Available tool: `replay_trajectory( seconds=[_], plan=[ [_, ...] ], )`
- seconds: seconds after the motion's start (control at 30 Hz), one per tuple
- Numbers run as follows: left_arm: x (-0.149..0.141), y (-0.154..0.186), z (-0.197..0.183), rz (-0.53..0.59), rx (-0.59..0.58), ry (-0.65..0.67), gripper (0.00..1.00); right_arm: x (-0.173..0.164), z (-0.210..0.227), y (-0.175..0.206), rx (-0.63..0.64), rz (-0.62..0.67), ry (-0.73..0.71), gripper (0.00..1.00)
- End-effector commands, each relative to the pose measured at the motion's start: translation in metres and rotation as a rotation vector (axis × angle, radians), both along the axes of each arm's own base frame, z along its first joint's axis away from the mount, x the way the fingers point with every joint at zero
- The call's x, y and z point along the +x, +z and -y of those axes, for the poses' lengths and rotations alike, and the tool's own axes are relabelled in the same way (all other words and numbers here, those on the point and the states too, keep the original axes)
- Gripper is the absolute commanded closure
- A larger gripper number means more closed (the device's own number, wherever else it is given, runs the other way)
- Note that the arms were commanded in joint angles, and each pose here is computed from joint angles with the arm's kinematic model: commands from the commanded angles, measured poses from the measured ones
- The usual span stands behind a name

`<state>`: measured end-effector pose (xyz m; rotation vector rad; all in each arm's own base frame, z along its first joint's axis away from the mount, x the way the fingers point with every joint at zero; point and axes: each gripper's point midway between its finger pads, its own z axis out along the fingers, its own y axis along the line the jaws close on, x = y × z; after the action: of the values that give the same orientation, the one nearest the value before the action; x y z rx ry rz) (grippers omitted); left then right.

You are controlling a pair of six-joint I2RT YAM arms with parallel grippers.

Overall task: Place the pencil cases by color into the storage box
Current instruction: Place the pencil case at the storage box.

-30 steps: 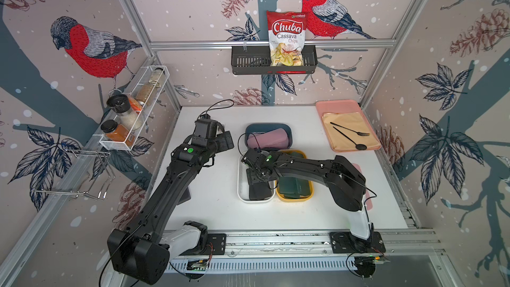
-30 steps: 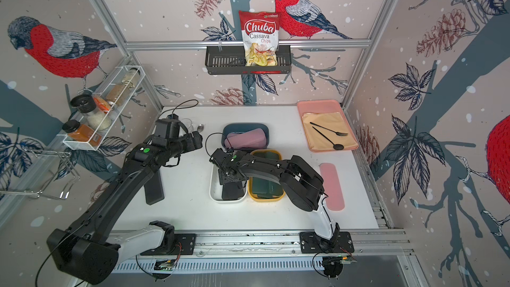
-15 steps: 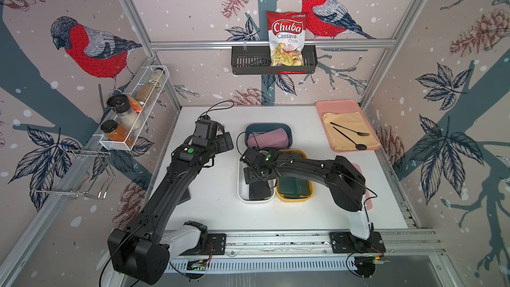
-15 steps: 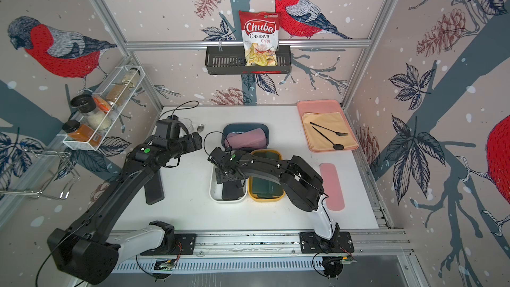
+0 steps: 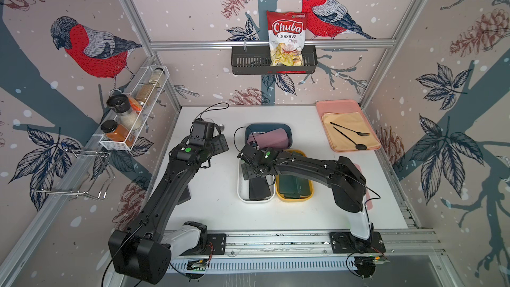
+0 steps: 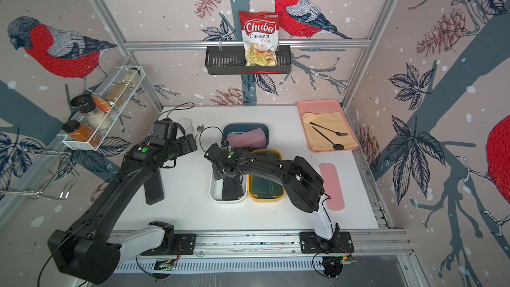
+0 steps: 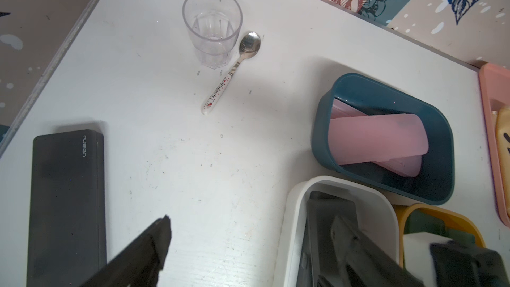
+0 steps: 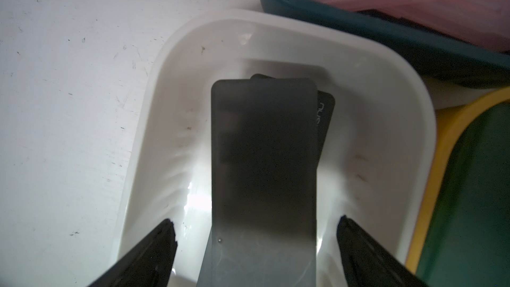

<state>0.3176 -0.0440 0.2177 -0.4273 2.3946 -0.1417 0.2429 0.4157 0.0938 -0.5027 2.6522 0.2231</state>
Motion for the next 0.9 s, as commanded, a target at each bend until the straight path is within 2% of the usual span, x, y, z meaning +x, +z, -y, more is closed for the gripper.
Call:
replay_trajectory(
  seconds=[0.0,0.3,0.53,0.7,0.87],
  plan=[
    [-0.009,-0.01,-0.01,-0.052,0.009,0.036,0.05,0.006,0.004,0.012,-0.017,0.05,0.009,0.05],
    [-0.023,-0.031,-0.045,-0.162,0.057,0.117,0.05,0.008,-0.003,0.026,0.025,0.085,0.061,0.05],
    [-0.039,-0.074,-0.07,-0.312,0.026,0.177,0.05,0.007,0.003,0.027,0.053,0.078,0.065,0.05],
    [-0.047,-0.097,-0.087,-0.365,0.033,0.223,0.05,0.008,0.006,0.024,0.054,0.076,0.065,0.05],
    [-0.047,-0.103,-0.102,-0.387,0.027,0.269,0.04,0.008,0.009,0.024,0.055,0.076,0.062,0.05]
  ],
)
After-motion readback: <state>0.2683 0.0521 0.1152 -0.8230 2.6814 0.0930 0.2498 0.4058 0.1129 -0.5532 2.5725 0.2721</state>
